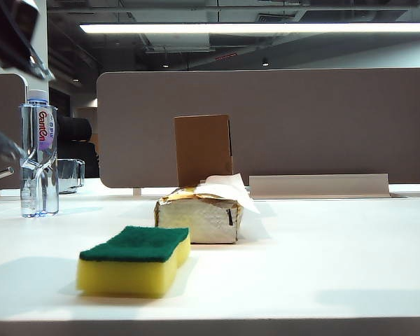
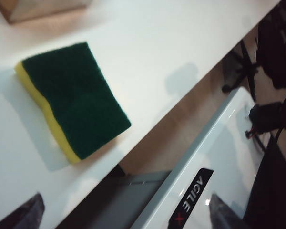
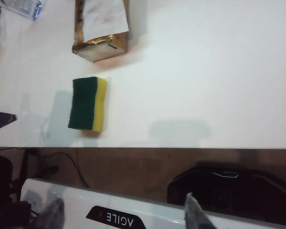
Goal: Move the sponge from right to left to wipe the table, avoiding obstacles on the table, and finally reaching the bottle of mineral water.
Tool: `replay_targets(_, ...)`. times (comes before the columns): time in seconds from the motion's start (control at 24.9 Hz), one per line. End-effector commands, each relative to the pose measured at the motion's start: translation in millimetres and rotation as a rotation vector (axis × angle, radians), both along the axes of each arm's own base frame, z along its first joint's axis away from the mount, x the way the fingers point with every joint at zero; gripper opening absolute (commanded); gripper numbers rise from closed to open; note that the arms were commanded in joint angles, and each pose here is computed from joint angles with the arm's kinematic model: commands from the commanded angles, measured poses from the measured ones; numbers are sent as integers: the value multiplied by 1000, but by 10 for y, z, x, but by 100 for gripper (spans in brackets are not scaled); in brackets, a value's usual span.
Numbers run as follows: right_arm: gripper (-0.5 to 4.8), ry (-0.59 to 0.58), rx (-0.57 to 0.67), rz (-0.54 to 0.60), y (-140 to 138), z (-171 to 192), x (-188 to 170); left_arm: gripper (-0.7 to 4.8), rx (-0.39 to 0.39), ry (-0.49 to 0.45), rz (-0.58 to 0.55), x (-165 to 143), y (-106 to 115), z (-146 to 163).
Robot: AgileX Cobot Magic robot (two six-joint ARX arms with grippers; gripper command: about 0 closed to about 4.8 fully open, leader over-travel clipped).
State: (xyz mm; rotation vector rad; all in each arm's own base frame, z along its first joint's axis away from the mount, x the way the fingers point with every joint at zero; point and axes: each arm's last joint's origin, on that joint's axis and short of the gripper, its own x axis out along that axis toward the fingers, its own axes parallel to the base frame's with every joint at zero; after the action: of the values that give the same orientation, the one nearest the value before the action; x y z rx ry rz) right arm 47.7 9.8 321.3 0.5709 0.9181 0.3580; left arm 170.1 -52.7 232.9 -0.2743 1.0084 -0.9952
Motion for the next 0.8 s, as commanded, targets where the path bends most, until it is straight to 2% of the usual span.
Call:
replay_targets(0.04,323,-9,6,8,4,10,-5,479,63,0,-17,163,-74,-134)
replay_targets(0.44,323,1,12,14,8,5,-12,479,75,33,-59,497,-247,-502)
replay_targets(0.8,322,3,11,13,7,4,-12,479,61,31,-78,650,-410,-697)
